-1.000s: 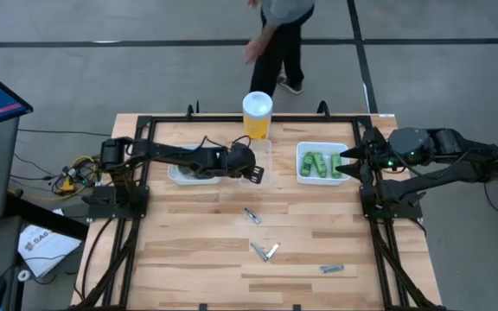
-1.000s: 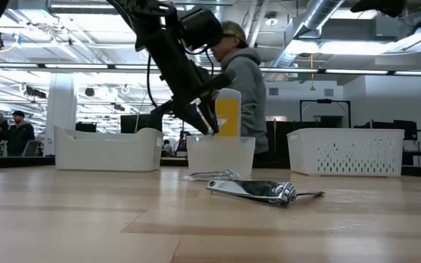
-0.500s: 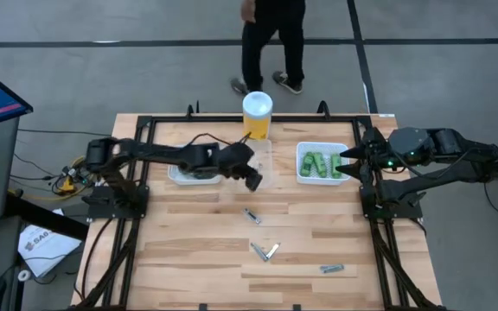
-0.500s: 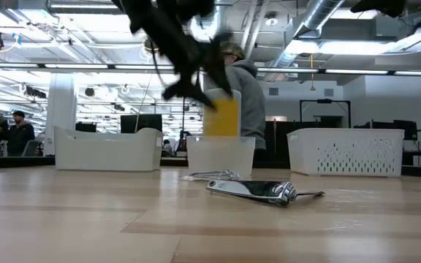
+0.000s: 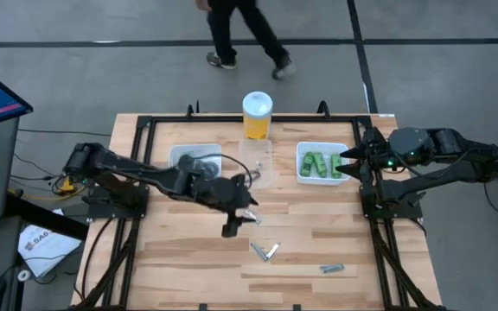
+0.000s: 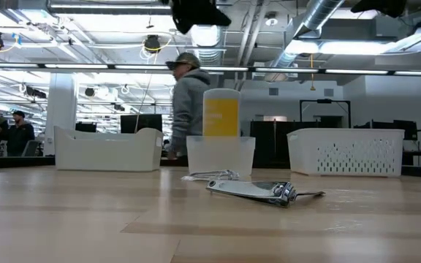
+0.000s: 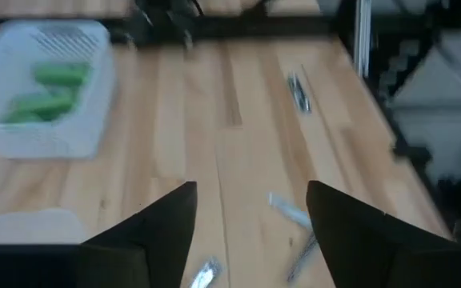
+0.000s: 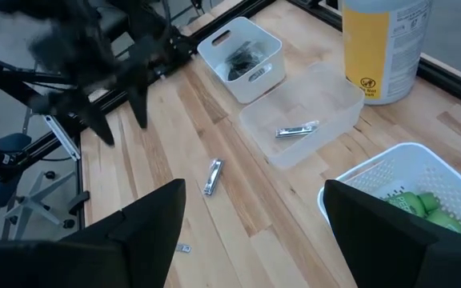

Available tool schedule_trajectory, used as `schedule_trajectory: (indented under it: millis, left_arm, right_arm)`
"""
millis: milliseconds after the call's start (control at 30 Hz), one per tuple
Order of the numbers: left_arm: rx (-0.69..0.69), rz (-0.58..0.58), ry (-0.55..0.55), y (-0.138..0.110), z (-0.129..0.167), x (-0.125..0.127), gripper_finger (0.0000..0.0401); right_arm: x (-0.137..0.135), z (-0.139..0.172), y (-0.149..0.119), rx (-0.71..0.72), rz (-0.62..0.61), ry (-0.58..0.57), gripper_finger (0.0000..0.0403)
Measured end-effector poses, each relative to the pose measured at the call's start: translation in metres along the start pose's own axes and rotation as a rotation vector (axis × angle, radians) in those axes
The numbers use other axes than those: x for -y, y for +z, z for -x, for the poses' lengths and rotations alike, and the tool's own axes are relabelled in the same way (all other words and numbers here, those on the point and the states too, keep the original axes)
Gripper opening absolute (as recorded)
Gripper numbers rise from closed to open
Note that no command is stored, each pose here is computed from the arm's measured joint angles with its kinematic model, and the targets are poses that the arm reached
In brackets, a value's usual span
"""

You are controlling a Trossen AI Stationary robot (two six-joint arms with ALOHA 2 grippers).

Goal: Pick & Place Travel size toiletries
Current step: Put the silver nail cutter into the transparent bin

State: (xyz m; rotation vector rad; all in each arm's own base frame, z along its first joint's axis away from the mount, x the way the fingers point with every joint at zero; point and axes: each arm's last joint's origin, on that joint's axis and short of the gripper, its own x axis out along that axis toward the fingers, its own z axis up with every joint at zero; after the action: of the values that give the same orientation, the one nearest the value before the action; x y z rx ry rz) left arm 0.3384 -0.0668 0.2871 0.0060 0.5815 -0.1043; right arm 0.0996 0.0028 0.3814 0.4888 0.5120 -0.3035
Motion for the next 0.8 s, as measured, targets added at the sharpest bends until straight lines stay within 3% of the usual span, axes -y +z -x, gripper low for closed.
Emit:
schedule_trajectory:
  millis: [133,400,533,800]
  left_arm:
    - [-0.073,-0.033,-0.006,-0.015,-0.026,0.003,0.0248]
    - [-0.187,-0.052,-0.068,-0.046,-0.079,-0.019,0.0240]
    - [-0.243,-0.132,-0.077,-0.061,-0.095,-0.022,0.0234]
    - [-0.293,-0.150,-0.076,-0.087,-0.108,-0.027,0.0232]
  right_arm:
    - [0.000,0.000,0.000,-0.002,0.000,0.000,0.0290]
    - [-0.004,-0.011,0.001,-0.036,-0.030,-0.023,0.0290]
    - [-0.005,-0.014,0.001,-0.047,-0.039,-0.028,0.0290]
    - [-0.007,-0.020,0.001,-0.080,-0.059,-0.022,0.0290]
